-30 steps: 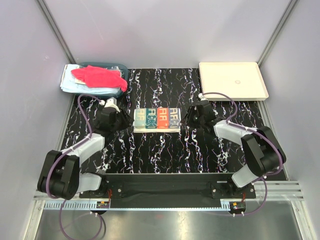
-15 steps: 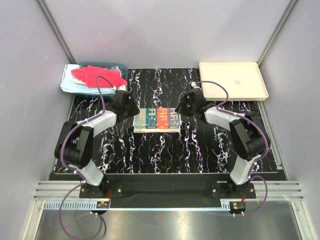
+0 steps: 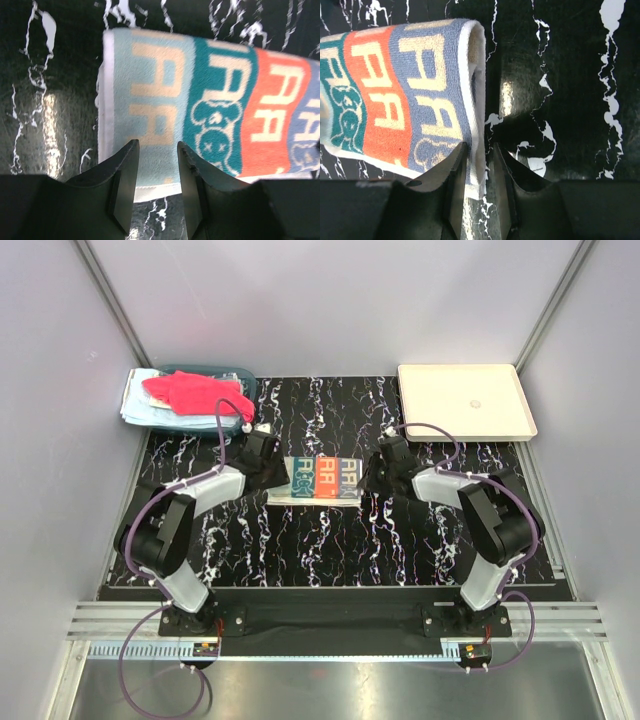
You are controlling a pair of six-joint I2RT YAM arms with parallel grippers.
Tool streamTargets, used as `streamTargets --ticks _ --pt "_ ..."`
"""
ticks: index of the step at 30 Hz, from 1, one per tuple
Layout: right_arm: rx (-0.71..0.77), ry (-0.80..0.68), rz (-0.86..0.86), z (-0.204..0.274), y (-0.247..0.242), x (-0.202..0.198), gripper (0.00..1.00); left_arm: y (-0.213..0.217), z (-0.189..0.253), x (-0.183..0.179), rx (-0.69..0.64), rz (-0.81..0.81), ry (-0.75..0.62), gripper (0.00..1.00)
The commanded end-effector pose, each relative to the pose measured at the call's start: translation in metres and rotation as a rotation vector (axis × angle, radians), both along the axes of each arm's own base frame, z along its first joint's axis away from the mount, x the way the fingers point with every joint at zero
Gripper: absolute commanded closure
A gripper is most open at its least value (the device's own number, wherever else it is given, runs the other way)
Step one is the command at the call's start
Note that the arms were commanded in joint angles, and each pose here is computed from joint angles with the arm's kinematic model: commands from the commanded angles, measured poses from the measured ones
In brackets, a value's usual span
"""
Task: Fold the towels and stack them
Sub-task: Fold the towel
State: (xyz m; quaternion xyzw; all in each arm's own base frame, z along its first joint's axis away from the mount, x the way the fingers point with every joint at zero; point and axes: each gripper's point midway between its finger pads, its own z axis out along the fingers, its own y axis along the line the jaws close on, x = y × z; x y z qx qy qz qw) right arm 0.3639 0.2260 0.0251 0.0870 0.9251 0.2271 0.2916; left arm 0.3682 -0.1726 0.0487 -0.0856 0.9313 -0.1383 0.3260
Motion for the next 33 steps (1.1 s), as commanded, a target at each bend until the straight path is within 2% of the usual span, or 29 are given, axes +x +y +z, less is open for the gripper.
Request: streamTargets --ticks 1,9,16,23,27,33 --pt "0.055 -0.09 0.017 0.03 0.012 0.005 0.66 0.004 0.005 -0.003 0.02 -0.009 -0.025 0.59" --pt "0.068 -0.08 0.024 0.025 0.015 -0.007 0.66 0.011 -0.003 -0.019 0.035 -0.012 -0.006 0.58" --pt "0.058 -0.068 0.025 0.02 0.014 -0.01 0.63 0.021 -0.001 -0.026 0.08 0.001 -0.005 0.49" --pt "0.067 -0.077 0.02 0.03 0.014 -0.011 0.61 0.045 0.032 -0.029 0.127 0.104 -0.077 0.44" --pt "0.077 -0.067 0.016 0.032 0.015 -0.011 0.61 0.055 0.031 -0.036 0.151 0.144 -0.063 0.44" --pt "0.101 -0.05 0.019 0.029 0.019 -0.015 0.62 0.045 0.004 -0.04 0.12 0.12 0.008 0.48"
